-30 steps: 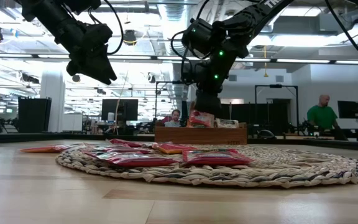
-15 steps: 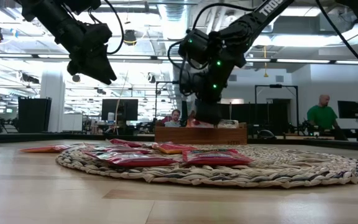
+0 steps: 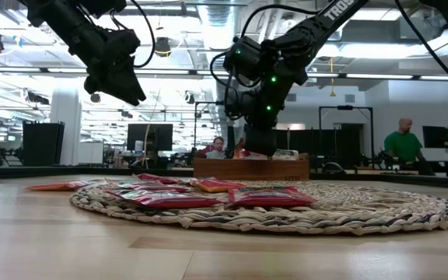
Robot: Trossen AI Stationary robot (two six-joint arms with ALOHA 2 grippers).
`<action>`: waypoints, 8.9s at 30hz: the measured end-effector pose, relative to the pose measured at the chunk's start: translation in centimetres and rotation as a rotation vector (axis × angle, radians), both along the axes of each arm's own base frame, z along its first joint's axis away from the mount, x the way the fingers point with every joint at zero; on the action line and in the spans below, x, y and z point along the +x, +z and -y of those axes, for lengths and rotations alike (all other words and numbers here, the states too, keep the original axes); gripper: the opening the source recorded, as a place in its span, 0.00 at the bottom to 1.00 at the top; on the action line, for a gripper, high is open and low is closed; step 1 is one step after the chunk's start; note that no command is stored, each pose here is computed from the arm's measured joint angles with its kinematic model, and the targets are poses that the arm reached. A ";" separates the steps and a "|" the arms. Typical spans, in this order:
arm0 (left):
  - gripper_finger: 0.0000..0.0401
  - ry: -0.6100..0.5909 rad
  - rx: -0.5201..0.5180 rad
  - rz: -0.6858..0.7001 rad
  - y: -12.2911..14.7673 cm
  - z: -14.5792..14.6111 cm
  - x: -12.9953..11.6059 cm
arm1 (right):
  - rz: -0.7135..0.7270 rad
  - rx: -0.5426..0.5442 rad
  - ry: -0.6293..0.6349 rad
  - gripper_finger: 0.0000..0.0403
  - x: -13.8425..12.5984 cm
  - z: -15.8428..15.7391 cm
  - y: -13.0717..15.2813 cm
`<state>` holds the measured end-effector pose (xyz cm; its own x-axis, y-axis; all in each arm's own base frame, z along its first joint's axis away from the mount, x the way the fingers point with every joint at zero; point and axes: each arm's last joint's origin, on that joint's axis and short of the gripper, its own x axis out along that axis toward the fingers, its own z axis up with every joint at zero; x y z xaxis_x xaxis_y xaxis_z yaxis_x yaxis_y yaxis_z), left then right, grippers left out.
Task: Pick & Place Tea
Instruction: Put the right orange tea bag into the middle slot of the wooden organizer, then put the left orange tea bag into the middle slot of the wooden organizer
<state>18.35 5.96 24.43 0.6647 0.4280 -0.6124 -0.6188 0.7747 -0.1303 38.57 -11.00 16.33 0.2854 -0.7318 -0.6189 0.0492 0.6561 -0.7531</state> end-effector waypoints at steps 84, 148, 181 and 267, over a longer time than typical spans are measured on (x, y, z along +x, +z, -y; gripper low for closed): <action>0.38 -0.305 -0.303 -0.556 -6.6 7.1 3.9 | 1.114 0.872 0.128 0.17 -24.1 -12.3 5.9; 0.54 -0.475 -0.266 -0.813 -11.7 7.5 6.4 | 1.166 0.905 0.172 0.17 -24.1 -12.4 6.1; 0.00 -0.261 0.331 -0.814 -0.3 7.4 11.6 | 1.243 0.939 0.186 0.17 -23.7 -12.4 6.7; 0.00 -0.373 0.870 -0.427 9.0 7.6 17.8 | 1.068 0.932 0.202 0.34 -8.5 -4.5 13.5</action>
